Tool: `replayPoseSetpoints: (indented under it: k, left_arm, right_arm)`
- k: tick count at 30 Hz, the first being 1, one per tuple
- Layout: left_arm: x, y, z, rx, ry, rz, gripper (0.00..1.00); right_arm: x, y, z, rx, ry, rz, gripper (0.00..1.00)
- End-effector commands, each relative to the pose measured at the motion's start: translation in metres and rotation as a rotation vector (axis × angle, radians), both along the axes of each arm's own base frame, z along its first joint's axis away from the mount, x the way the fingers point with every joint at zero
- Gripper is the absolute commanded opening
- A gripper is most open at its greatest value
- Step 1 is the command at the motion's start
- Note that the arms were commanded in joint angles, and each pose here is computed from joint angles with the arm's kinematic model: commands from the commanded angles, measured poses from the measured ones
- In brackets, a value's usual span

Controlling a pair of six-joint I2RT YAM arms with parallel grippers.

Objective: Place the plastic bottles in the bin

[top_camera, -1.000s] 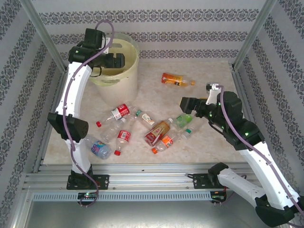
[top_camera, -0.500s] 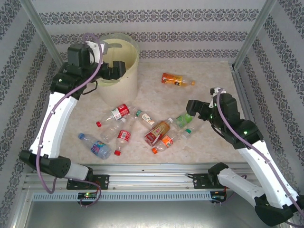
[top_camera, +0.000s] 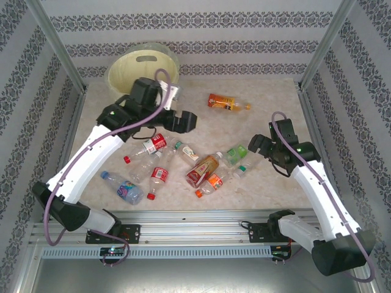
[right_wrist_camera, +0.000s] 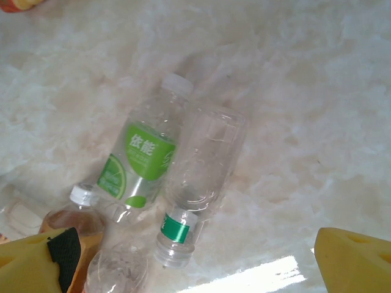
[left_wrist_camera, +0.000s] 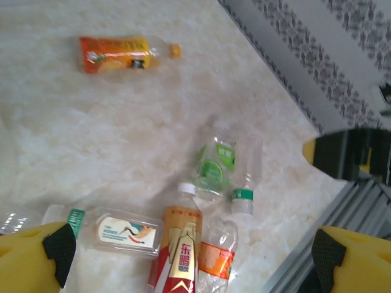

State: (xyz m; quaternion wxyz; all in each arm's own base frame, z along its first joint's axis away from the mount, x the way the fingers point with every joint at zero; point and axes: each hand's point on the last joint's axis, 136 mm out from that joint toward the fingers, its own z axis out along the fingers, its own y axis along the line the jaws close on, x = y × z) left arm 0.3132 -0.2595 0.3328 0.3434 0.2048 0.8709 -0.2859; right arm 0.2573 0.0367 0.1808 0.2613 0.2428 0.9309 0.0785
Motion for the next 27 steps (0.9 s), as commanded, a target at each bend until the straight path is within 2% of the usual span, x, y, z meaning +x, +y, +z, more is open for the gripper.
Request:
replayPoseSetpoints:
  k: [1, 4, 9, 13, 15, 20, 27]
  left_arm:
    - [-0.010, -0.010, -0.032, 0.108, 0.022, -0.055, 1.00]
    - [-0.026, -0.032, -0.048, 0.111, 0.069, -0.168, 1.00]
    - [-0.038, -0.048, -0.065, 0.131, 0.048, -0.205, 1.00]
    - [-0.055, -0.070, -0.070, 0.013, 0.100, -0.307, 1.00]
    - [-0.061, -0.078, -0.075, -0.006, 0.131, -0.344, 1.00]
    - [-0.061, -0.077, -0.083, 0.037, 0.101, -0.324, 1.00]
    - [-0.073, -0.078, -0.064, -0.016, 0.046, -0.366, 1.00]
  right_arm:
    - [0.005, 0.002, -0.013, 0.055, 0.025, -0.029, 0.98]
    - [0.011, 0.001, -0.024, 0.061, 0.040, -0.043, 0.98]
    - [0.020, 0.001, -0.046, 0.080, 0.089, -0.052, 0.98]
    - [0.025, 0.000, -0.063, 0.082, 0.139, -0.073, 0.98]
    - [0.028, -0.001, -0.070, 0.085, 0.154, -0.083, 0.98]
    - [0.035, -0.002, -0.084, 0.091, 0.172, -0.113, 0.96]
    - [0.041, -0.003, -0.105, 0.095, 0.205, -0.144, 0.87]
